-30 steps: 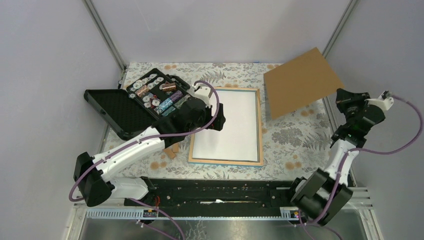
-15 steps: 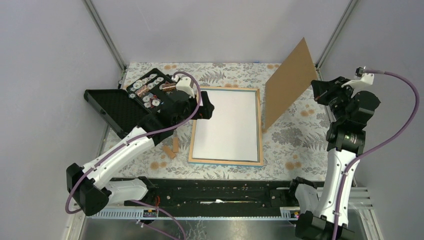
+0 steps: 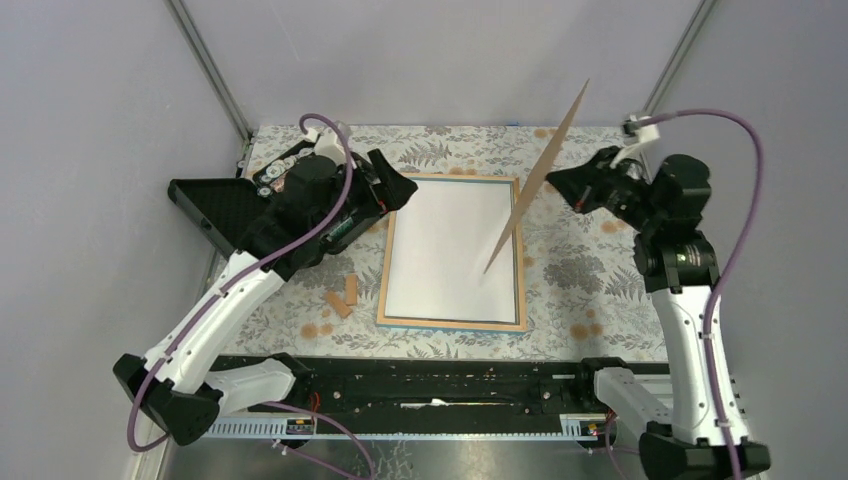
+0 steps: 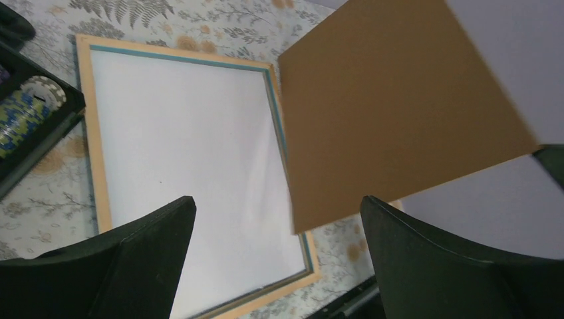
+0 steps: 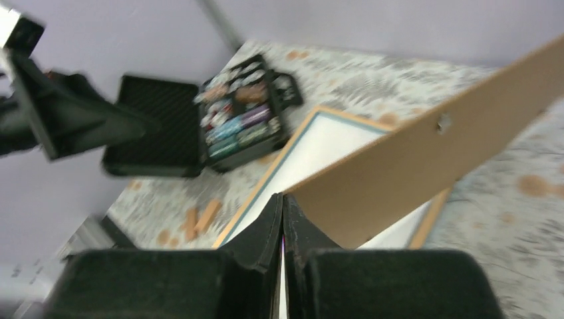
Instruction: Put the photo into the frame
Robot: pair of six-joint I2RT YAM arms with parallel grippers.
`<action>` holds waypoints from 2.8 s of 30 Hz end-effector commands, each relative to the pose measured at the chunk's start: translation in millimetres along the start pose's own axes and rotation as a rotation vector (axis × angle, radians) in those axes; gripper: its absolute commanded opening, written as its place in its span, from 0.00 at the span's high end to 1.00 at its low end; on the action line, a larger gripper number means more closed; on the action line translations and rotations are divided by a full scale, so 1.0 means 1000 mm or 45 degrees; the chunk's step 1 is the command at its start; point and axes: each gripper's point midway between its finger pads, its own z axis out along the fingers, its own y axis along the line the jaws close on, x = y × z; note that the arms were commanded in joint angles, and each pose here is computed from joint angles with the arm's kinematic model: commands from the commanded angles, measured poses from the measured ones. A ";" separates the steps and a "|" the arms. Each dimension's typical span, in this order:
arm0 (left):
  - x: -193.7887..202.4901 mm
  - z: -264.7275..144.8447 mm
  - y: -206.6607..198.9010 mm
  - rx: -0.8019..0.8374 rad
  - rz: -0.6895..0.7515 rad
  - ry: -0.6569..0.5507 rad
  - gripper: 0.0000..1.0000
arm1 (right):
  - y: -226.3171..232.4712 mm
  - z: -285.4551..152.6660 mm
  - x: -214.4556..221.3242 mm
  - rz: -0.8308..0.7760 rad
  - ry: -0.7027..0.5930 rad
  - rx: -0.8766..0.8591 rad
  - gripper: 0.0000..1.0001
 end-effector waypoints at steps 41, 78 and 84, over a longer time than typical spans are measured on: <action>0.231 0.163 0.033 0.130 -0.107 0.862 0.08 | -0.241 -0.052 0.215 0.680 0.362 1.183 0.00; 0.116 0.119 -0.089 0.458 0.135 0.557 1.00 | -0.158 -0.041 0.126 0.555 0.153 0.786 0.00; 0.079 0.090 -0.111 0.487 0.260 0.513 1.00 | -0.120 -0.027 0.087 0.643 0.162 0.622 0.00</action>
